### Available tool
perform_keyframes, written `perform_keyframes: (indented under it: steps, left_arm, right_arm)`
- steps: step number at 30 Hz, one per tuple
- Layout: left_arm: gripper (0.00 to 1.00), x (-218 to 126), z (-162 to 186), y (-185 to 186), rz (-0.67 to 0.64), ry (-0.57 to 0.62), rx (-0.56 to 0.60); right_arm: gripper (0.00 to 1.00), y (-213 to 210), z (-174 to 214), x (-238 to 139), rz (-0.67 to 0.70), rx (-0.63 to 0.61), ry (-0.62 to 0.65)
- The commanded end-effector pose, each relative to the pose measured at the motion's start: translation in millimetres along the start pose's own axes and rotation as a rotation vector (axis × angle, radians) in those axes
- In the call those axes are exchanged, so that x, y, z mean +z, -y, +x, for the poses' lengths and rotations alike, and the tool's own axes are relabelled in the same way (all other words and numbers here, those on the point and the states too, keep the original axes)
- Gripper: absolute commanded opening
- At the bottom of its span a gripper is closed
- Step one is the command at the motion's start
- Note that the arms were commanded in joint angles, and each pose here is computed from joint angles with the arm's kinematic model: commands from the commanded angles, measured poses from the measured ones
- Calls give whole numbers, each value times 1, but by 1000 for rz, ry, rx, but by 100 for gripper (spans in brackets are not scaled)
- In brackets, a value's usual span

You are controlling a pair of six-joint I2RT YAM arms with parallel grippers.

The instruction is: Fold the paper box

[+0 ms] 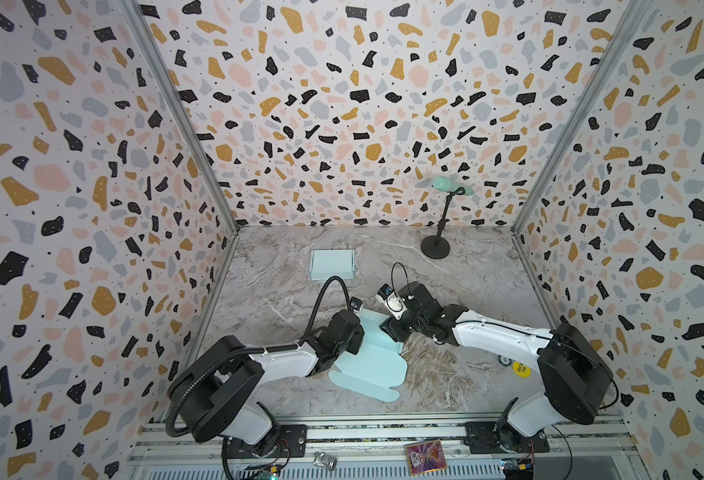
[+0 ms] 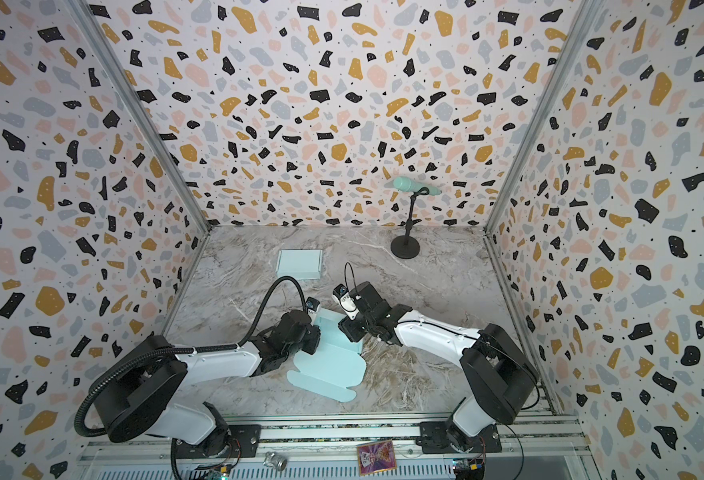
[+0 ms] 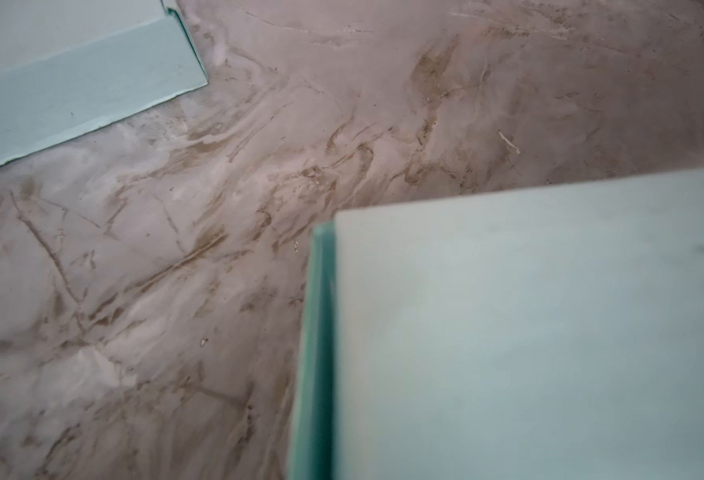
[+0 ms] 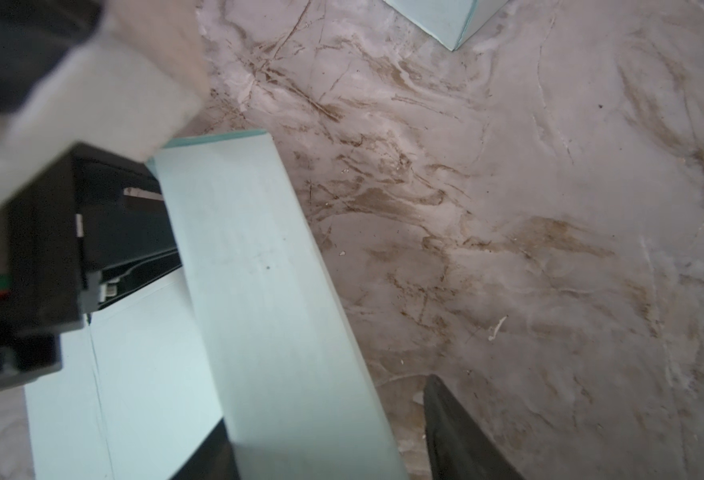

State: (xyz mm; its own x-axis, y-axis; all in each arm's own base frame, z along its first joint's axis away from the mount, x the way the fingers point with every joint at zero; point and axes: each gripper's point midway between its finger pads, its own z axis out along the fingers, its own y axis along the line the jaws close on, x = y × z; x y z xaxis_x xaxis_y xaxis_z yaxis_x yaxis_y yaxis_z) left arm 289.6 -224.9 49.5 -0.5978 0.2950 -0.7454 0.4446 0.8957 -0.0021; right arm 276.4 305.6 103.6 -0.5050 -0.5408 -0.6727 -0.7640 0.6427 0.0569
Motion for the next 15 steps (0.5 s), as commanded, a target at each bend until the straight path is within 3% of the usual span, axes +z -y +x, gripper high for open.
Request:
perform_keyframes:
  steps: [1,10,15]
  left_arm:
    - [15,0,-14,2,0,61,-5]
    - [13,8,-16,-1,7,90,15]
    - [13,9,-18,-2,20,112,-1]
  right_arm:
    - [55,-8,-6,-4,-22,16,17]
    - [50,-67,6,-7,-174,35,8]
    - [49,-69,14,-8,-168,49,0]
